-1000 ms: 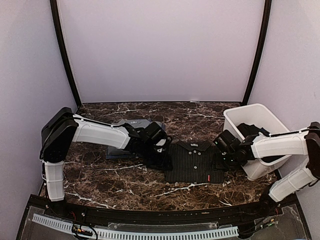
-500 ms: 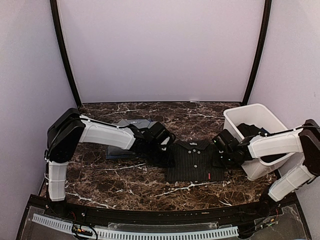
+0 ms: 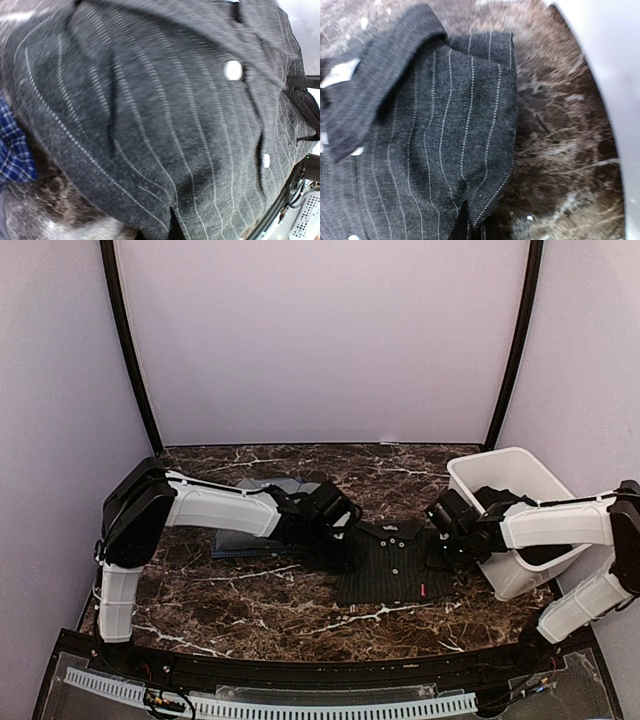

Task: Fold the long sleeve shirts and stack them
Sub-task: Pick up the square-folded shirt from the center of the board.

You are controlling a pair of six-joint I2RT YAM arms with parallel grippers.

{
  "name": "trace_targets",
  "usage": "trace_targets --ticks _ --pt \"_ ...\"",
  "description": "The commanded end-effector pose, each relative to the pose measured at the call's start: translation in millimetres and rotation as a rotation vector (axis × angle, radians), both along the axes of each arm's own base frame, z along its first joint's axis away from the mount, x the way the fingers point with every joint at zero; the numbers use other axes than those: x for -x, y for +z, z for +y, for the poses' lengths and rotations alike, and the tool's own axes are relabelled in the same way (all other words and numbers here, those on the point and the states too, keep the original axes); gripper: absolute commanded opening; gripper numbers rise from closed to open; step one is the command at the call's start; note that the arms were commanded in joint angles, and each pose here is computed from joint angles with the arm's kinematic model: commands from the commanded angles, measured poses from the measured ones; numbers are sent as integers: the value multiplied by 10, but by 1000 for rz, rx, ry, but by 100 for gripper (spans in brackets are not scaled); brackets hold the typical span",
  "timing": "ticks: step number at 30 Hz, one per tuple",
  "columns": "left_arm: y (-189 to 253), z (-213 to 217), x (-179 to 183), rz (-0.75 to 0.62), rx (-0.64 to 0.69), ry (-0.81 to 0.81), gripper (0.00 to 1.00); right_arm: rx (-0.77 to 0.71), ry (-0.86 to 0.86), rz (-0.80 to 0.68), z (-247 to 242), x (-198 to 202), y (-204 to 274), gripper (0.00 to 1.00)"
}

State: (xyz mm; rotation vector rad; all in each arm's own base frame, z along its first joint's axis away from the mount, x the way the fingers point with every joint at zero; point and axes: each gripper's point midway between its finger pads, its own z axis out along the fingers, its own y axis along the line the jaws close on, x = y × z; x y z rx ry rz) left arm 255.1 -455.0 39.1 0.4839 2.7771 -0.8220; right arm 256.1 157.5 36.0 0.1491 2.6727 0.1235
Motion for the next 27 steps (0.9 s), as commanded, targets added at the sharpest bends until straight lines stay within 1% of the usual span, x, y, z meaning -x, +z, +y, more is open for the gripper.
trace_targets --ticks 1,10,14,19,24,27 --pt "436 -257 56 -58 79 -68 0 -19 10 -80 41 -91 423 0" --pt "1155 -332 -93 -192 138 -76 0 -81 39 -194 176 -263 1014 0" --pt "1374 -252 -191 -230 135 -61 0 -99 58 -252 293 -422 1296 0" --pt "1608 55 -416 -261 127 2 0 -154 110 -312 585 -671 1597 0" --pt "1740 533 -698 -279 110 89 0 -217 179 -365 1075 -980 1808 0" --pt "1727 818 -815 -281 84 130 0 -259 221 -374 1417 -1129 1835 0"
